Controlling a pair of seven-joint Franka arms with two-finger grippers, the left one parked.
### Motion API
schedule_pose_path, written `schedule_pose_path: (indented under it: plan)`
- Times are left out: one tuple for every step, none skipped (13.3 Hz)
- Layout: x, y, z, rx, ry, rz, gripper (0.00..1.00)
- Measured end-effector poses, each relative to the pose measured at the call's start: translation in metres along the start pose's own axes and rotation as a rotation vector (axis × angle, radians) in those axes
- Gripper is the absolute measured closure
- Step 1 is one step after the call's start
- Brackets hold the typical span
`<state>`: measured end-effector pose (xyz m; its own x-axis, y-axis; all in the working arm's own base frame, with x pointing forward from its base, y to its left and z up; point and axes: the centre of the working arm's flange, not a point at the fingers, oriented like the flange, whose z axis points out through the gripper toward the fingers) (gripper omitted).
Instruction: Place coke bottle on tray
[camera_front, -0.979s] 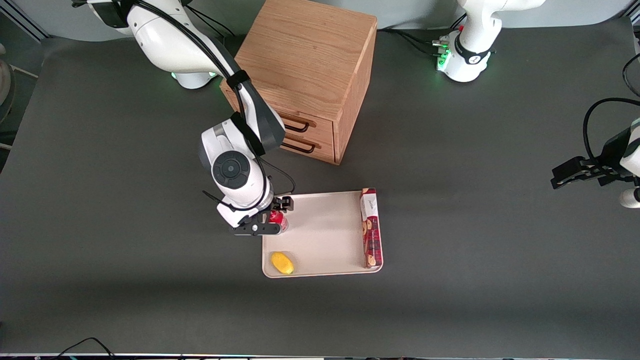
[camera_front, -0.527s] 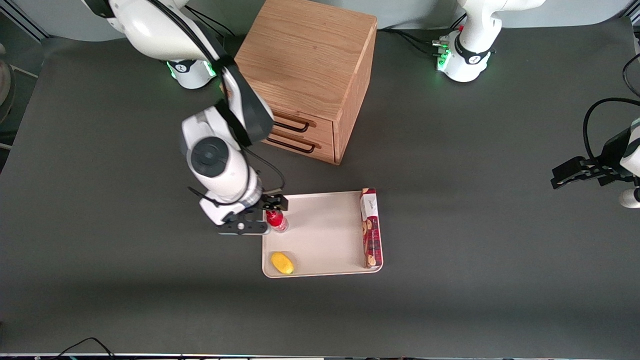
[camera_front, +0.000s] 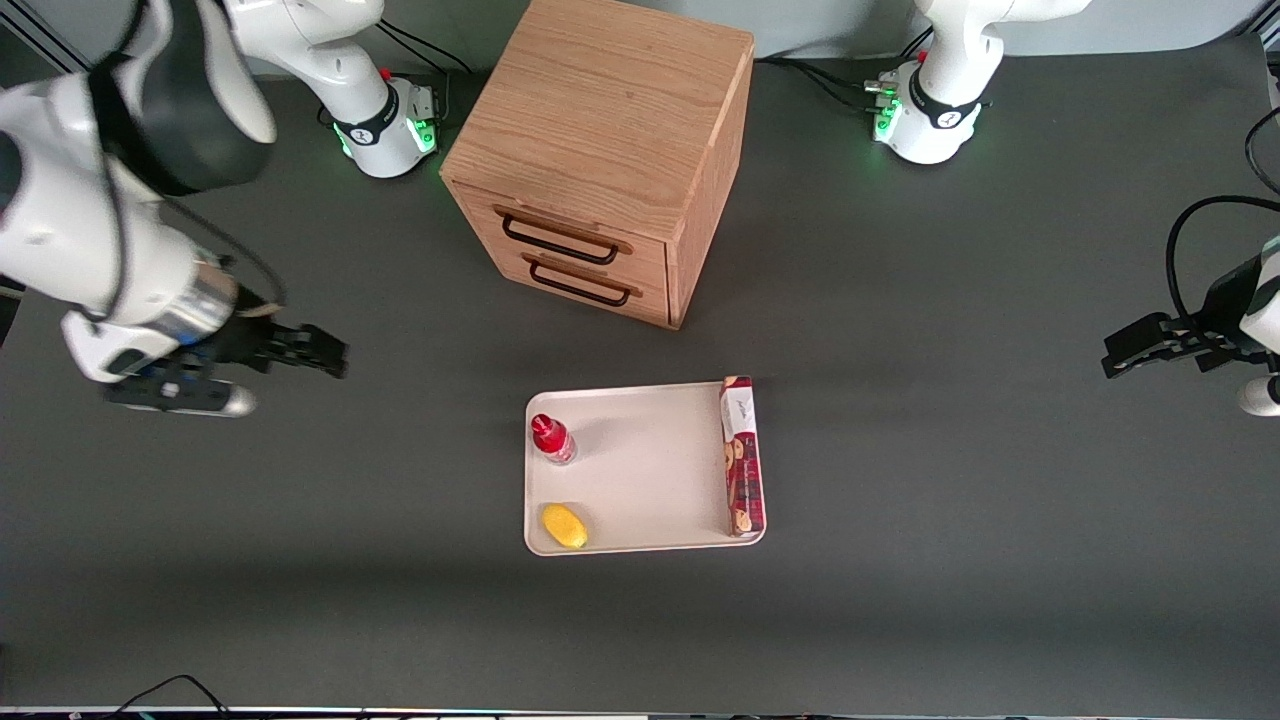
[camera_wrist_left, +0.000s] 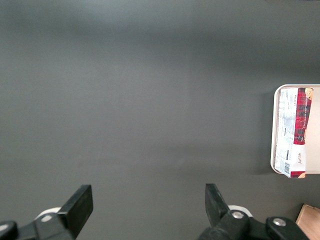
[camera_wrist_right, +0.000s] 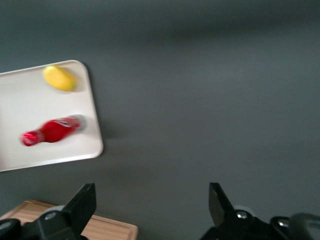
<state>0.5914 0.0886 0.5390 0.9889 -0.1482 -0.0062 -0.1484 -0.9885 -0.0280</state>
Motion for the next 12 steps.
schedule_pose_path:
  plan:
    - [-0.004, 0.023, 0.001, -0.004, -0.008, 0.02, 0.0]
    - [-0.008, 0.04, 0.002, -0.009, -0.012, 0.038, 0.0]
    - [-0.01, 0.053, 0.001, -0.011, -0.011, 0.042, 0.0]
    - [-0.01, 0.068, -0.001, -0.011, -0.006, 0.035, 0.0]
    - [-0.007, 0.083, -0.004, -0.009, 0.008, 0.033, 0.0]
    - [-0.004, 0.097, -0.007, -0.007, 0.022, 0.037, 0.0]
    - [-0.001, 0.105, -0.009, -0.006, 0.034, 0.044, 0.0]
    - [0.0, 0.109, -0.011, -0.006, 0.04, 0.051, 0.0]
    - [0.001, 0.11, -0.013, -0.005, 0.045, 0.052, 0.0]
    - [0.001, 0.109, -0.016, -0.005, 0.05, 0.052, 0.0]
    - [0.002, 0.11, -0.019, -0.004, 0.057, 0.053, 0.0]
    - [0.003, 0.112, -0.022, -0.003, 0.064, 0.057, 0.0]
